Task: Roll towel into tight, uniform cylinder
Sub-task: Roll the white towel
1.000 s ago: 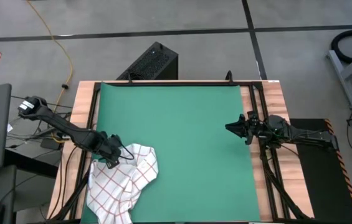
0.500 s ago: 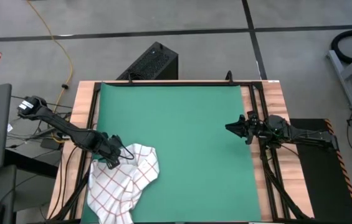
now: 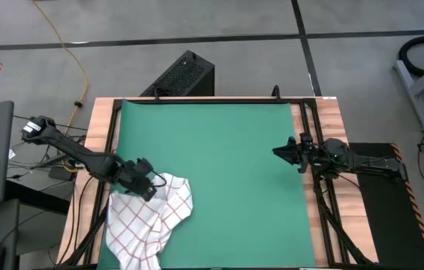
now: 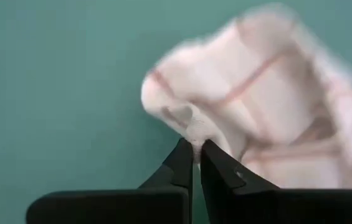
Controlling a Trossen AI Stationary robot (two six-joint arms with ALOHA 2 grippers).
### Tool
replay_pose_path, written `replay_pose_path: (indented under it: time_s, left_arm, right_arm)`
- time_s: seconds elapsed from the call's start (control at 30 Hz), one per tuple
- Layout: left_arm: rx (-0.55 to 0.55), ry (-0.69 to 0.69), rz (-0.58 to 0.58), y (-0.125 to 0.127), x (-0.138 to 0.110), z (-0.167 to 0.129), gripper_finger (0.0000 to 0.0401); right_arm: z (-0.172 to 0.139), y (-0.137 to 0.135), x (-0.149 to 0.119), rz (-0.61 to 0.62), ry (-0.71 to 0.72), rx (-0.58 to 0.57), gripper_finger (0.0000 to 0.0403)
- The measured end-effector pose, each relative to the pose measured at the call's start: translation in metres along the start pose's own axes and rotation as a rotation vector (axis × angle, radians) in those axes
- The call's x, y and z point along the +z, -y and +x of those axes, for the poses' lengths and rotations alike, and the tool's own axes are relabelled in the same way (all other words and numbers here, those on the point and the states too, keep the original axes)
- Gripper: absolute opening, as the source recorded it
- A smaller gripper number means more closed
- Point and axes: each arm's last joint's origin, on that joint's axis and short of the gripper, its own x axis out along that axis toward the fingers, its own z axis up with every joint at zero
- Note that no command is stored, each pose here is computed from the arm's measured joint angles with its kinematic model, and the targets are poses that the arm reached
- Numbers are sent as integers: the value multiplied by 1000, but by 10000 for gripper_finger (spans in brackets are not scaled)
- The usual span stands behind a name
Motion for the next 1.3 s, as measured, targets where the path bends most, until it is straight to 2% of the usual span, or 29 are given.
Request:
replay_pose_path:
  time_s: [0.1,0.2,0.3,0.43,0.57,0.7,0.8,0.9,1.07,1.3]
  left_arm:
    - [-7,137,-40,11,16,-14,1]
    - [-4,290,-50,21,33,-31,1]
    - [4,408,-29,29,49,-48,1]
    - [19,497,-12,35,67,-66,0]
    - [25,539,1,37,80,-78,0]
    - [39,570,3,36,88,-83,0]
    - [50,580,0,35,91,-84,0]
    - [53,588,-13,34,94,-84,0]
    - [50,601,2,35,95,-84,0]
    - [55,599,24,35,95,-85,0]
  right_arm:
    - [0,1,-2,32,-39,-25,90]
    - [0,5,-11,59,-154,-91,54]
    - [4,2,-14,24,-254,-128,13]
    - [13,-6,-10,-29,-401,-237,7]
    - [33,-20,-3,-116,-580,-328,4]
    - [67,-32,0,-234,-750,-414,3]
    - [94,-31,-10,-290,-903,-482,2]
    - [114,-19,-32,-316,-1036,-542,1]
    - [135,-4,-44,-317,-1025,-503,1]
    - [139,15,-59,-315,-1095,-564,0]
